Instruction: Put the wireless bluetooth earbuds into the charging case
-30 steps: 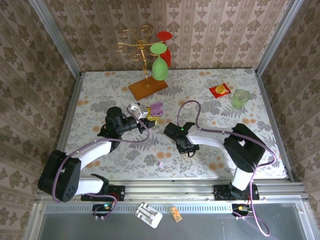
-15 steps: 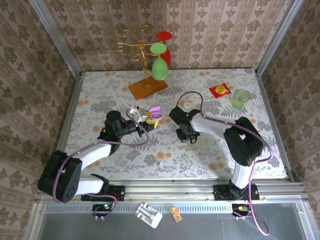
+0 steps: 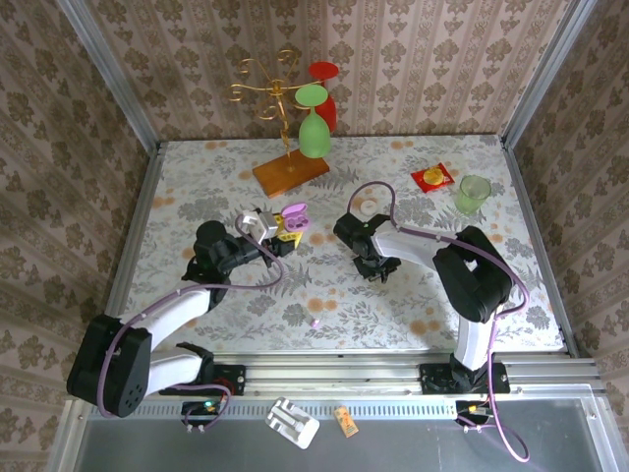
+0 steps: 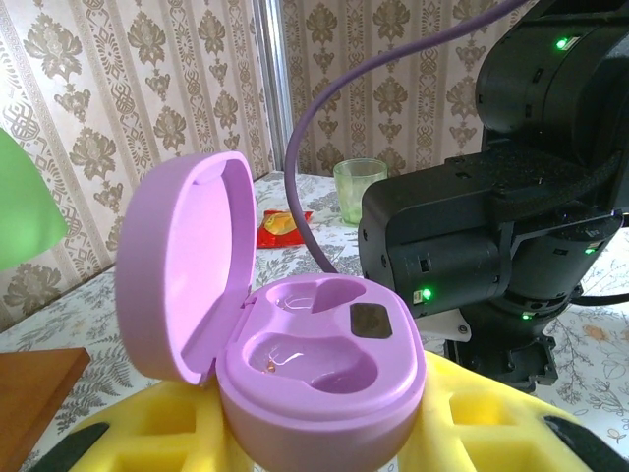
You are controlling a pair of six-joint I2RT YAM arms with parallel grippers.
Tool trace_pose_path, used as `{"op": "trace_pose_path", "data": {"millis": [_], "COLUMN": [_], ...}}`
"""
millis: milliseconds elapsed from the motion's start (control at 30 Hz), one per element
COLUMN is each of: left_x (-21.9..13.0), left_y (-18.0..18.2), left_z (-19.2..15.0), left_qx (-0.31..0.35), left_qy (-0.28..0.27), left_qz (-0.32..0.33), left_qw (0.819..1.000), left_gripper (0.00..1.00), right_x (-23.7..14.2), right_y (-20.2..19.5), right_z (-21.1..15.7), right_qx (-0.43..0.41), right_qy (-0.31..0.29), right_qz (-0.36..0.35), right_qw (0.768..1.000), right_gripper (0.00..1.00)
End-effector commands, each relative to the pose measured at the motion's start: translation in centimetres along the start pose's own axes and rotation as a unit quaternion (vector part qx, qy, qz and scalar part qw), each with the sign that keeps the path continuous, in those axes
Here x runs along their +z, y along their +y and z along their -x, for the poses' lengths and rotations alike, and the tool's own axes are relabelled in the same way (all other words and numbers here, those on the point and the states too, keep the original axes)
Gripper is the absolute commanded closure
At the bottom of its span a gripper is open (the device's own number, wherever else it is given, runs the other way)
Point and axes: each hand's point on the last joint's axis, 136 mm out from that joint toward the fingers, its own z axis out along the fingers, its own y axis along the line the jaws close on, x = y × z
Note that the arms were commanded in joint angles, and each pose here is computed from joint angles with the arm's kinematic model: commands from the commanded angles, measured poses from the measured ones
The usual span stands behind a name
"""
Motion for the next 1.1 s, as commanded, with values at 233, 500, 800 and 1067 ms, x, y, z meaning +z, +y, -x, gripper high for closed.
{"op": "trace_pose_path", "data": {"millis": [233, 500, 800, 1067], "left_x": [-0.6, -0.6, -0.5, -0.5], "left_y": [0.0, 0.0, 0.1, 0.2], "left_z": [0.5, 0.4, 0.2, 0.2], "left_qx": [0.003, 0.002, 0.002, 0.003], "left_qy": [0.003, 0.005, 0.008, 0.008], "left_qz": [0.008, 0.009, 0.011, 0.011], "left_qw": [1.000, 1.000, 1.000, 1.000], "left_gripper": [0.75, 0.75, 0.75, 0.75], "right_x": [-2.2, -1.4, -0.3, 0.3], "right_y": [-0.9, -0.6, -0.1, 0.3], "right_z": [-0.2, -0.3, -0.6, -0.6], "right_qx": [-0.015, -0.015, -0.034, -0.044], "right_qy": [-0.012, -0.003, 0.012, 0.018], "right_qz": [-0.082, -0.103, -0.113, -0.117], "right_qw": [0.996, 0.995, 0.993, 0.992], "right_gripper": [0.70, 0.71, 0.72, 0.73]}}
